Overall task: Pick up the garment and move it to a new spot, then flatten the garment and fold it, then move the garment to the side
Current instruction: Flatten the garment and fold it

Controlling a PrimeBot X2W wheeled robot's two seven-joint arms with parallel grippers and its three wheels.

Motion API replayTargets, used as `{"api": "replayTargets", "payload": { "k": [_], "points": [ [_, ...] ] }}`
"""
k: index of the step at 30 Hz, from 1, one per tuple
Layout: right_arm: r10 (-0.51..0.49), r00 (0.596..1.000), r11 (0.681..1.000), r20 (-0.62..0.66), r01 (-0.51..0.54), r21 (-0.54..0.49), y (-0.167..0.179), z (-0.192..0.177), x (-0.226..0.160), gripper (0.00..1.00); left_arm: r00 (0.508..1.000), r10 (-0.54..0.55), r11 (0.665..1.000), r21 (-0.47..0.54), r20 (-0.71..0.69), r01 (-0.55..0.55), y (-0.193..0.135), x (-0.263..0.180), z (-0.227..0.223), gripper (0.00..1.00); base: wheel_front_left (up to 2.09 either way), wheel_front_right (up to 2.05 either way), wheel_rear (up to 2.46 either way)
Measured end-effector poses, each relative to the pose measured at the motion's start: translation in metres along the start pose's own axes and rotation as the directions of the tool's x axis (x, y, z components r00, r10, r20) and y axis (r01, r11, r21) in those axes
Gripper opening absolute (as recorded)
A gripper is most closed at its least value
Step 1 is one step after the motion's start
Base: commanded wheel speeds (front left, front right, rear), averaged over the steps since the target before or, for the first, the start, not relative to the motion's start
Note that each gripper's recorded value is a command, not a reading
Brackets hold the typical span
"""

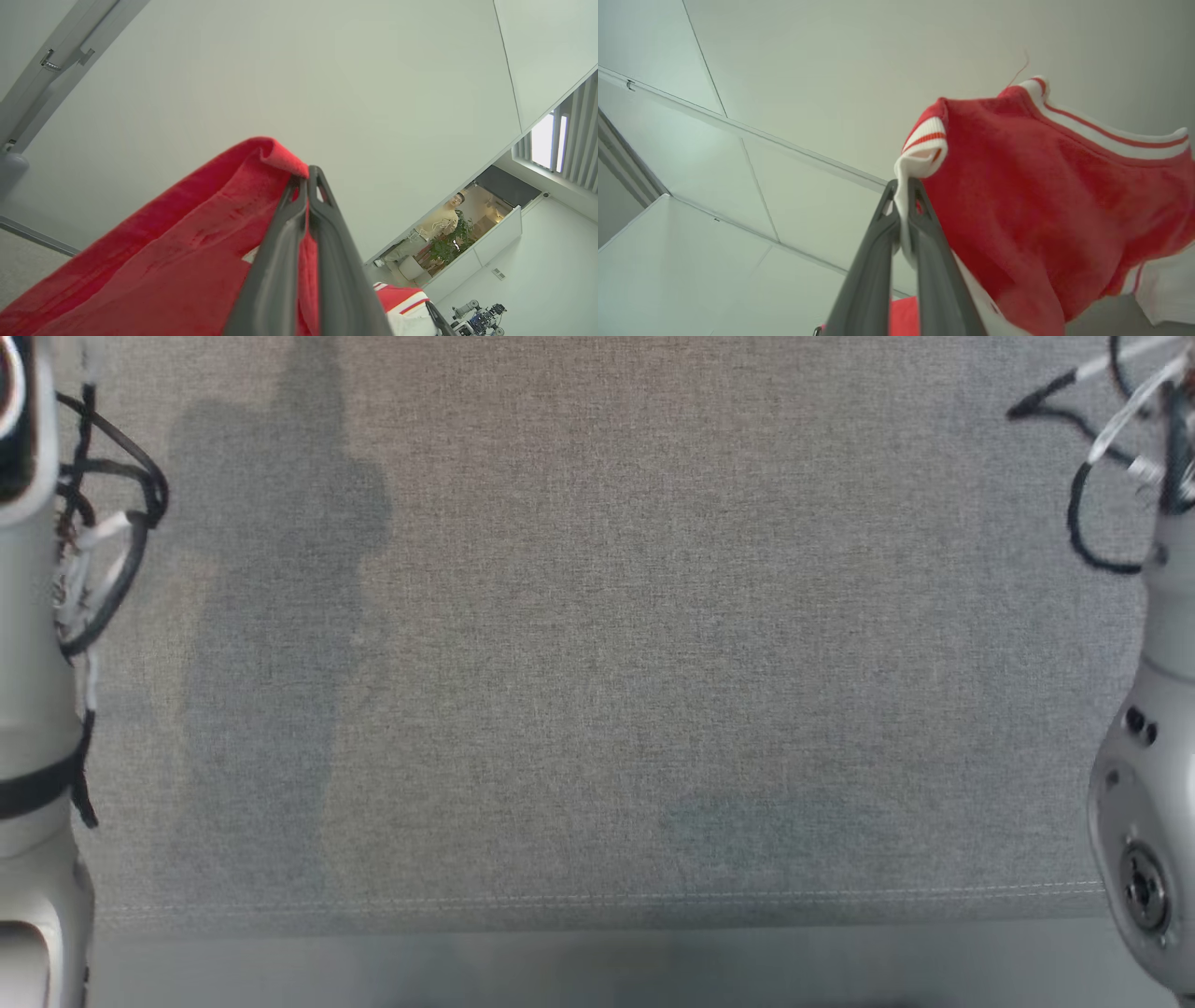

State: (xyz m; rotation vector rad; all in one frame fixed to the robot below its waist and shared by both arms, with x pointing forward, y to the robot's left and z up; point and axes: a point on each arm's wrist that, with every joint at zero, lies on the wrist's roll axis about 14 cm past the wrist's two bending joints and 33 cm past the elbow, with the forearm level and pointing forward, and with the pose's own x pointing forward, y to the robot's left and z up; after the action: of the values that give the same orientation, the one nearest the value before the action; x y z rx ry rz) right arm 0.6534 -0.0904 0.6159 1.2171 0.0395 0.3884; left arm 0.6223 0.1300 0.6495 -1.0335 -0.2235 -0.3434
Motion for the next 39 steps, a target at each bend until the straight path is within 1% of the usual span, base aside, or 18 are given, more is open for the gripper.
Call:
{"api": "replayTargets", "payload": {
  "k": [2,4,5,7,8,11,15,18,19,21,26,29,31,34,35,36,39],
  "points": [
    [-0.068,0.996,0.997,-0.05,0.07,0.032,-0.032,-0.019,-0.015,0.0,0.999,0.037,0.999,-0.012,-0.011,-0.038,0.016,-0.012,-0.009,0.0,0.0,0.0,0.0],
    [-0.145,0.986,0.986,-0.086,0.151,0.074,-0.062,-0.033,-0.036,0.0,0.995,0.092,0.996,-0.014,-0.047,-0.093,0.037,-0.032,-0.022,0.0,0.0,0.0,0.0],
    [-0.17,0.981,0.979,-0.093,0.179,0.102,-0.072,-0.036,-0.046,0.0,0.991,0.123,0.992,-0.025,-0.056,-0.124,0.046,-0.042,-0.025,0.0,0.0,0.0,0.0],
    [-0.202,0.975,0.966,-0.098,0.214,0.145,-0.083,-0.039,-0.06,0.0,0.981,0.176,0.984,-0.018,-0.075,-0.178,0.063,-0.062,-0.028,0.0,0.0,0.0,0.0],
    [-0.202,0.975,0.966,-0.098,0.214,0.145,-0.083,-0.039,-0.06,0.0,0.981,0.176,0.984,-0.018,-0.075,-0.178,0.063,-0.062,-0.028,0.0,0.0,0.0,0.0],
    [-0.238,0.968,0.949,-0.075,0.248,0.196,-0.096,-0.035,-0.083,0.0,0.964,0.255,0.966,-0.013,-0.08,-0.256,0.086,-0.094,-0.03,0.0,0.0,0.0,0.0],
    [-0.338,0.94,0.908,-0.056,0.341,0.242,-0.123,-0.035,-0.127,0.0,0.927,0.364,0.927,-0.055,-0.094,-0.37,0.11,-0.143,-0.036,0.0,0.0,0.0,0.0],
    [-0.383,0.922,0.882,-0.062,0.385,0.271,-0.13,-0.04,-0.154,0.0,0.912,0.397,0.911,-0.074,-0.1,-0.405,0.11,-0.168,-0.037,0.0,0.0,0.0,0.0],
    [-0.403,0.913,0.867,-0.061,0.403,0.294,-0.131,-0.042,-0.171,0.0,0.907,0.408,0.903,-0.099,-0.101,-0.417,0.106,-0.182,-0.038,0.0,0.0,0.0,0.0],
    [-0.425,0.904,0.851,-0.053,0.419,0.316,-0.131,-0.041,-0.187,0.0,0.903,0.418,0.892,-0.142,-0.103,-0.429,0.101,-0.195,-0.04,0.0,0.0,0.0,0.0],
    [-0.467,0.883,0.829,-0.039,0.453,0.327,-0.131,-0.04,-0.227,0.0,0.892,0.435,0.87,-0.2,-0.12,-0.451,0.086,-0.225,-0.049,0.0,0.0,0.0,0.0],
    [-0.496,0.867,0.812,-0.041,0.481,0.33,-0.132,-0.043,-0.25,0.0,0.875,0.462,0.856,-0.186,-0.146,-0.483,0.085,-0.247,-0.056,0.0,0.0,0.0,0.0],
    [-0.513,0.857,0.804,-0.046,0.498,0.325,-0.132,-0.047,-0.264,0.0,0.857,0.492,0.841,-0.171,-0.156,-0.514,0.087,-0.264,-0.059,0.0,0.0,0.0,0.0],
    [-0.544,0.837,0.788,-0.062,0.535,0.305,-0.134,-0.056,-0.285,0.0,0.834,0.53,0.831,-0.104,-0.156,-0.547,0.093,-0.286,-0.053,0.0,0.0,0.0,0.0],
    [-0.558,0.827,0.78,-0.062,0.549,0.3,-0.136,-0.059,-0.293,0.0,0.832,0.532,0.83,-0.098,-0.154,-0.549,0.092,-0.29,-0.052,0.0,0.0,0.0,0.0],
    [-0.577,0.813,0.766,-0.08,0.572,0.294,-0.139,-0.066,-0.306,0.0,0.838,0.527,0.834,-0.107,-0.137,-0.542,0.087,-0.293,-0.047,0.0,0.0,0.0,0.0],
    [-0.611,0.787,0.743,-0.088,0.607,0.282,-0.143,-0.073,-0.325,0.0,0.842,0.527,0.835,-0.114,-0.119,-0.539,0.083,-0.296,-0.042,0.0,0.0,0.0,0.0]
  ]
}}
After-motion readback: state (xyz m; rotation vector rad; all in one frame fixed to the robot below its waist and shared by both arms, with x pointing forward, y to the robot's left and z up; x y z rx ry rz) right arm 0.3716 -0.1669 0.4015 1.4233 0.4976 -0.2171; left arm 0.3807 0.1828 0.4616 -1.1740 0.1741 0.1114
